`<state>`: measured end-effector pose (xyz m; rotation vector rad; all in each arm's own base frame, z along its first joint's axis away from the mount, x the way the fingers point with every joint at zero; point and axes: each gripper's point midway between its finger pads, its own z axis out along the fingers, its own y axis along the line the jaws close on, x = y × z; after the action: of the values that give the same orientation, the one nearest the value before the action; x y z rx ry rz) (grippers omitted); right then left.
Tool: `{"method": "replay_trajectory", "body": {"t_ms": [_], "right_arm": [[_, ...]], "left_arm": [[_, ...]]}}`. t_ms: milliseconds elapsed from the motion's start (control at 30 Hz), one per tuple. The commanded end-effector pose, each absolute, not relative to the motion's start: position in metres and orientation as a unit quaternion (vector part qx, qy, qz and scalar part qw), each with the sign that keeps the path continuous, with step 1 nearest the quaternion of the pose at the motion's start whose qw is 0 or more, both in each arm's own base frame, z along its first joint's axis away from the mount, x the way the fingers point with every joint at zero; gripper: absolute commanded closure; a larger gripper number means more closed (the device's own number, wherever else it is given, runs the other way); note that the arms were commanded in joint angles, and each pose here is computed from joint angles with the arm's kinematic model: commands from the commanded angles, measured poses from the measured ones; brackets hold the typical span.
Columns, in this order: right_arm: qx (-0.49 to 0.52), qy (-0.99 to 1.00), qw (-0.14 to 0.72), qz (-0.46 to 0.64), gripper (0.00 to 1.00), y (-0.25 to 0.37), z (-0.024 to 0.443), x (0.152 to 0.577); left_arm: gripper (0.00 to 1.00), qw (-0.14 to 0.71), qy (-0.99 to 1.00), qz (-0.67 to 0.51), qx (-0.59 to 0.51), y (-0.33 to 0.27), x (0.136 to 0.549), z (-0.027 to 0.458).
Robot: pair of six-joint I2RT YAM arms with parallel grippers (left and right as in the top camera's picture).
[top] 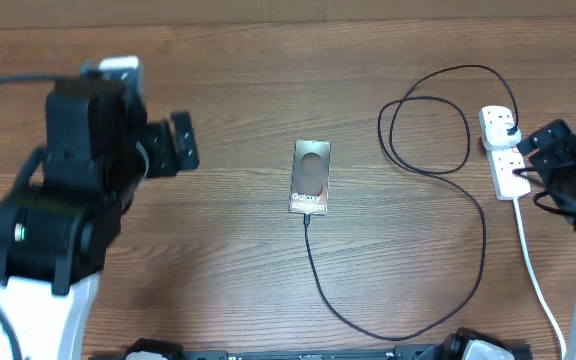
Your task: Plug charger to phone and switch on socket
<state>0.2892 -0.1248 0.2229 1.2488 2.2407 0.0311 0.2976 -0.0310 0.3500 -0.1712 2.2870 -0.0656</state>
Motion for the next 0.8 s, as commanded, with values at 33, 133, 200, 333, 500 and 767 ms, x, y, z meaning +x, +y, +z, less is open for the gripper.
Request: {"method": "replay_trajectory", "body": {"t_ms": [33,133,200,333,500,767], "right_arm": [[0.472,0.847,0.244,0.02,0.0,-0.132,0.2,0.291],[0.481,0.849,0.219,0.028,0.0,-0.136,0.186,0.292],[0.486,0.848,0.207,0.034,0.0,-0.138,0.18,0.294],[0.496,0.846,0.194,0.031,0.09,-0.149,0.175,0.302],[0.508,0.841,0.185,0.028,0.46,-0.166,0.177,0.314],[0.513,0.831,0.214,0.027,0.96,-0.194,0.186,0.349]], "left_arm": [[0.01,0.429,0.894,-0.003,-0.128,-0.009,0.267,0.336],[0.0,0.442,0.884,-0.013,-0.148,-0.004,0.247,0.324],[0.0,0.45,0.875,-0.005,-0.178,0.007,0.234,0.316],[0.0,0.458,0.86,0.029,-0.222,0.027,0.217,0.302],[0.0,0.455,0.857,0.066,-0.233,0.039,0.215,0.294],[0.0,0.44,0.865,0.069,-0.229,0.036,0.221,0.287]]}}
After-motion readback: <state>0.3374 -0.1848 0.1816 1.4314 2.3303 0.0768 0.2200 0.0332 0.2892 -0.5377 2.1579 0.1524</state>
